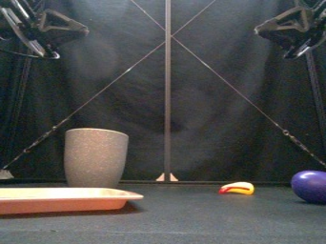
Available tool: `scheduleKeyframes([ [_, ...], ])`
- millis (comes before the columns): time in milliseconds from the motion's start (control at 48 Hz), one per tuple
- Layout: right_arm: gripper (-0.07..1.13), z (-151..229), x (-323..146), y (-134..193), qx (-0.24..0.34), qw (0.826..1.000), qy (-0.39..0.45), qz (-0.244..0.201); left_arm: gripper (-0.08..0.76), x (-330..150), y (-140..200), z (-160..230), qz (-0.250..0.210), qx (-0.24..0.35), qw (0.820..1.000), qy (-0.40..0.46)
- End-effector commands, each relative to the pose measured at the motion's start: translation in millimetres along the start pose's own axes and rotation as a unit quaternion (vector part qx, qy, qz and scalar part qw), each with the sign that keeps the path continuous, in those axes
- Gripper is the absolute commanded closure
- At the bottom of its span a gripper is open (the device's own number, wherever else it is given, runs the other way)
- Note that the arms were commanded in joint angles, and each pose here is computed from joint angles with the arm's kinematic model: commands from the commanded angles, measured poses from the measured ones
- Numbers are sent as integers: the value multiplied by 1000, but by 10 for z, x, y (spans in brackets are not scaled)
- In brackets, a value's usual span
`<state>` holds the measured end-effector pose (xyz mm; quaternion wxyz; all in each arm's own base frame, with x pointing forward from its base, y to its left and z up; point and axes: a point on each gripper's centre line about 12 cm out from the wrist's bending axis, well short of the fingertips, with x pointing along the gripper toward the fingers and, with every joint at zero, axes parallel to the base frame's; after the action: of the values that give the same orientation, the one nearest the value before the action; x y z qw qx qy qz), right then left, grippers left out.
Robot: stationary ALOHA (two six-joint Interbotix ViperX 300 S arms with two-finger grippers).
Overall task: Pick the shrimp then place it in the grey bowl
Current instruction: Pick the shrimp
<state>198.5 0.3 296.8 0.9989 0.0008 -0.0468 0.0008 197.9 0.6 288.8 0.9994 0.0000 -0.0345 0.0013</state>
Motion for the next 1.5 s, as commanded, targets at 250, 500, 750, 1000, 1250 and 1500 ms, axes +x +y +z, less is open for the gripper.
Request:
scheduleKeyframes([
  [250,1055,-404,267,-251,26,990,122,-60,678,34,63,11,16,0,1000,6],
  [500,1041,-840,370,-511,56,956,265,-113,678,27,85,-23,21,-1,1000,13],
  [750,700,-1058,462,-590,64,939,313,-124,678,25,85,-20,21,-1,1000,12],
  [1000,205,-1205,615,-686,103,928,327,-147,676,32,73,3,18,-2,1000,8],
  [1250,176,-1542,734,-746,114,903,384,-154,676,32,69,9,18,-2,1000,5],
  [1500,176,-1822,815,-793,117,879,435,-156,676,29,66,11,17,-2,1000,3],
])
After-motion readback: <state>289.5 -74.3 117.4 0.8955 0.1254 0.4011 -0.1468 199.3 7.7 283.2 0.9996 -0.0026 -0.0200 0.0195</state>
